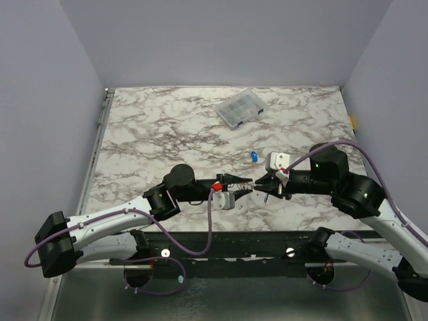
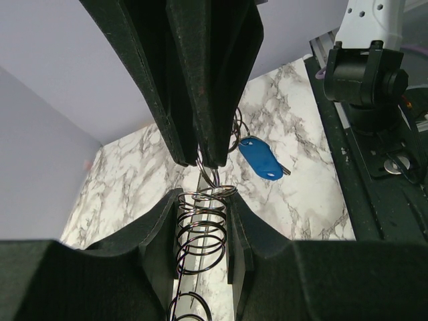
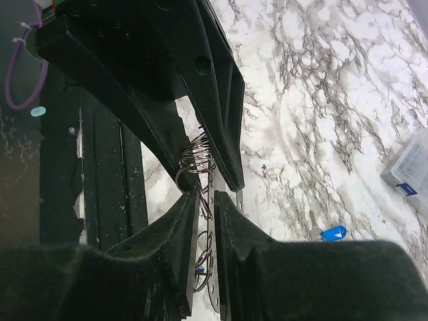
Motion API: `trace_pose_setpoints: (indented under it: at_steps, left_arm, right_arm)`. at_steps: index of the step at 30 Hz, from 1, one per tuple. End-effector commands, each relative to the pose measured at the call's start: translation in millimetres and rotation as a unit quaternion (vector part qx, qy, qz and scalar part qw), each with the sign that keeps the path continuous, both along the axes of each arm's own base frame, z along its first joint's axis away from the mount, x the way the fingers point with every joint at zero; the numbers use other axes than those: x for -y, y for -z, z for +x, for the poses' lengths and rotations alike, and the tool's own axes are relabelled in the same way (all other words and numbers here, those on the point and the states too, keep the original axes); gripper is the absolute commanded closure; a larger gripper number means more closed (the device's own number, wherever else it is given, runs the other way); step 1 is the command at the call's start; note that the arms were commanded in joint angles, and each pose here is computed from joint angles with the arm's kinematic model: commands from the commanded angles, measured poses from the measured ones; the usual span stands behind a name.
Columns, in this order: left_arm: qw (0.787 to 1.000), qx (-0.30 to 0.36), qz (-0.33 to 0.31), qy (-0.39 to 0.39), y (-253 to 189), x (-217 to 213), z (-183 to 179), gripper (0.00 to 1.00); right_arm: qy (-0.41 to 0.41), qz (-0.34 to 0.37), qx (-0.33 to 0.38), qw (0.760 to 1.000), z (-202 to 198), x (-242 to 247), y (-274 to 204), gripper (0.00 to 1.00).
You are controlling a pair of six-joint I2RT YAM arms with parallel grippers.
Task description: Put the keys on the keyring
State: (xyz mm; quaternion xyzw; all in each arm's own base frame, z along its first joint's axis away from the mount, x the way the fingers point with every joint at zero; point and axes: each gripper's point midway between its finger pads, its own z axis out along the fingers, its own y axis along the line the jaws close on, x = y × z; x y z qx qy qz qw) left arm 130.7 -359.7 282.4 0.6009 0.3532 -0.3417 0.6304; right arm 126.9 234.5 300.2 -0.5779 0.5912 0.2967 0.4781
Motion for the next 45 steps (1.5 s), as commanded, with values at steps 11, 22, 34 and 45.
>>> trace_pose_setpoints:
  at_steps: [11,22,34,45]
  left_arm:
    - [1.0,0.002,-0.01,0.018,-8.4,0.9,-6.4,1.0]
    - [0.999,0.002,-0.026,0.019,-18.1,-2.6,-9.3,1.0]
    - [0.998,-0.004,-0.047,0.029,-27.4,-4.0,-13.8,1.0]
    - [0.998,-0.007,-0.052,0.028,-28.5,-4.9,-13.0,1.0]
  right_arm:
    - [0.033,0.027,0.021,0.999,10.3,2.6,-3.5,0.99]
    - [0.107,0.193,0.079,0.972,12.3,23.7,-36.4,0.99]
    - [0.169,0.302,0.069,0.936,14.3,45.5,-49.7,0.99]
    - [0.238,0.386,0.026,0.891,26.8,64.1,-66.8,0.99]
